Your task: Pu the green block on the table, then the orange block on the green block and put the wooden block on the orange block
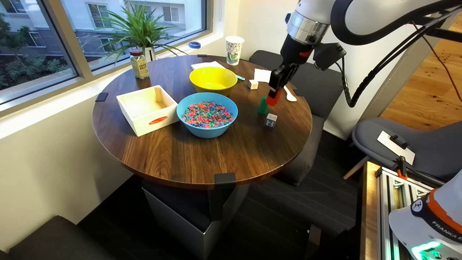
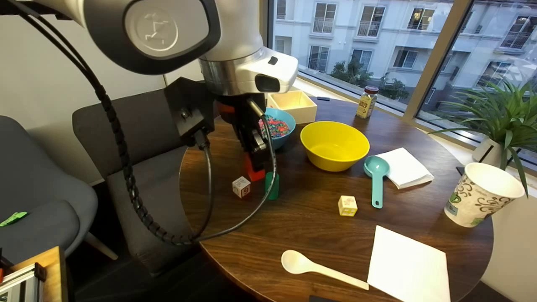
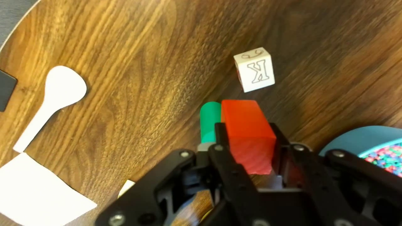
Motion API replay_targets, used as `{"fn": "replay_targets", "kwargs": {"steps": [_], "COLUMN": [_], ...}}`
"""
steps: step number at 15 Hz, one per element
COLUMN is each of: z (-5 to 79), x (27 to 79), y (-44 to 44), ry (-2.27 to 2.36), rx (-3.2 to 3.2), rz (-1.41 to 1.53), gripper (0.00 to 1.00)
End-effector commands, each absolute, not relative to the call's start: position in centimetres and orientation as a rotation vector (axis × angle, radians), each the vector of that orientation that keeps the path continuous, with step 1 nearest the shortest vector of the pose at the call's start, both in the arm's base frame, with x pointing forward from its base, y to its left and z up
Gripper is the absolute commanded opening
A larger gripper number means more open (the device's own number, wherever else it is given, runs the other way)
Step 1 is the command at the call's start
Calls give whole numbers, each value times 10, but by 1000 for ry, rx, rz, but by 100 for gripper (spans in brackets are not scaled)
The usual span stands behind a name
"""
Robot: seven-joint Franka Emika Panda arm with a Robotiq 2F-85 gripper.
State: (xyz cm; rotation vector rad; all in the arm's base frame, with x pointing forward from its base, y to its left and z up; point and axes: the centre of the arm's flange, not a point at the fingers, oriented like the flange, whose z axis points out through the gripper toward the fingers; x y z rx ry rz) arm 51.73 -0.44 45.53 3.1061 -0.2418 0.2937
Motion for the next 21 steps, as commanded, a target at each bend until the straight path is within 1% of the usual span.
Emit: {"fn": "replay_targets", "kwargs": {"steps": [1,10,21], "z": [464,457,454], "x": [526,545,560], "y": [-3,-10,-13], "ry": [-363,-642,-746], "rx": [3097,3003,2976], "rz": [255,266,244], "gripper": [8,8,8]}}
